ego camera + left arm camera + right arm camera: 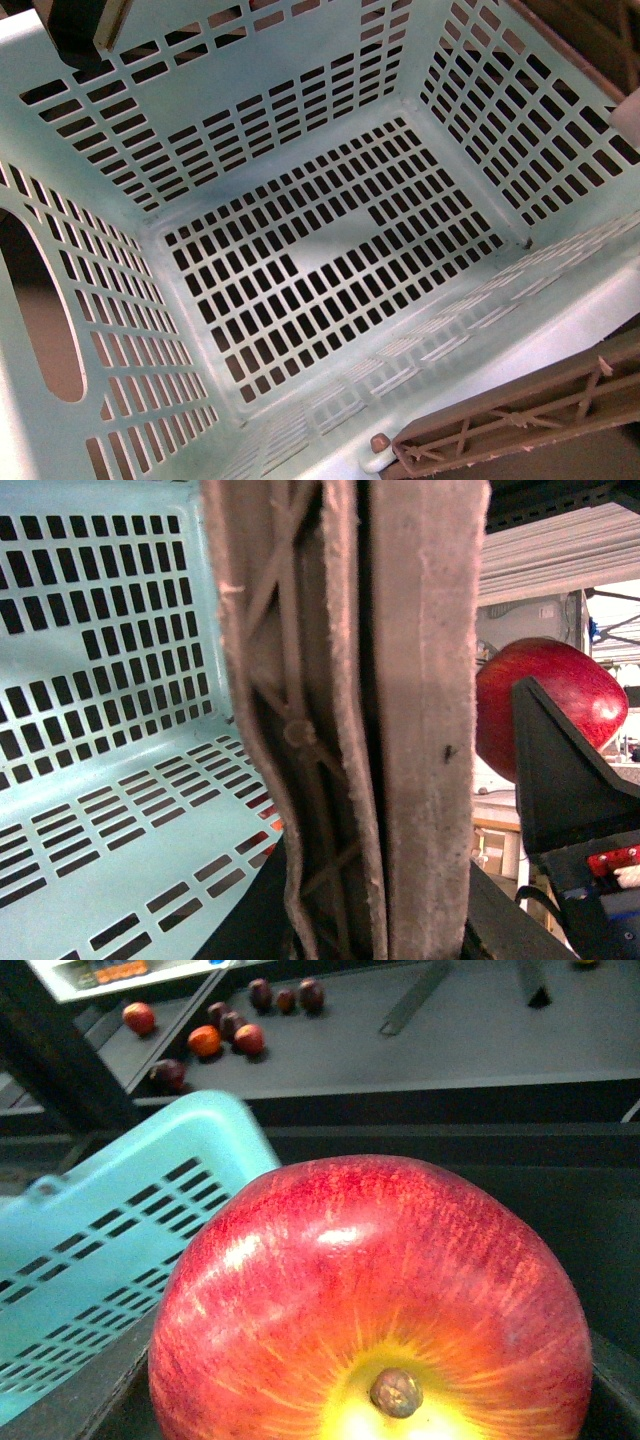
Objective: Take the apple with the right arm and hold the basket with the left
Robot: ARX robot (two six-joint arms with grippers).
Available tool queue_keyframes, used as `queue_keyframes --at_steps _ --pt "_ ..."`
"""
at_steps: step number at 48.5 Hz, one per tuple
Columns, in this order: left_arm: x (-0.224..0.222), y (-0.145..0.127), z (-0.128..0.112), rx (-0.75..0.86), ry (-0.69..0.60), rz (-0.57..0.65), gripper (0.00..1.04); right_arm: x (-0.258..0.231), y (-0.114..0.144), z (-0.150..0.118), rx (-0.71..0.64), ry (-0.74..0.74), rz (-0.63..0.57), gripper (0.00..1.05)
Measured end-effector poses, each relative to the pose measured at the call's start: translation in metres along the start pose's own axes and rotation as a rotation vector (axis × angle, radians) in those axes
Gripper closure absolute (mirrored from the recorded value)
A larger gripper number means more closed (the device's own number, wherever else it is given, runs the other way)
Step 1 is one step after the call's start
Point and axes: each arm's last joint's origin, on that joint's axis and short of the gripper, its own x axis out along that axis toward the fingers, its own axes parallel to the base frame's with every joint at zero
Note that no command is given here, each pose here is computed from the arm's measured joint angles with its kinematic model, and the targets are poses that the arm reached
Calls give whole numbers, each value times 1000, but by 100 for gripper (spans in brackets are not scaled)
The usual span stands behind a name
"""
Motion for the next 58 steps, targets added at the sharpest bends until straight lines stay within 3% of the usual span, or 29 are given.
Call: queue_keyframes --at_steps 7,18,22,25,35,41,44,49,58 --pt "0 0 0 0 3 -1 86 13 31 -17 -26 50 83 24" --pt "0 0 0 0 2 -1 86 27 47 -42 -34 132 94 24" --pt "0 0 0 0 3 -1 86 25 46 -39 -30 115 79 9" --pt "0 0 0 0 3 -2 86 20 43 -36 -12 93 55 8" --pt "2 1 -1 6 6 5 86 -12 18 -25 71 -49 -149 9" --pt "2 1 0 2 0 9 86 -42 -5 -32 74 -116 -390 9" --pt "2 1 0 2 1 9 86 -55 -11 -34 69 -141 -449 9" --pt "2 1 -1 4 4 7 86 -64 -16 -40 -64 -269 -202 28" --pt "2 1 -1 1 9 4 86 -77 -28 -68 -168 -265 -175 64"
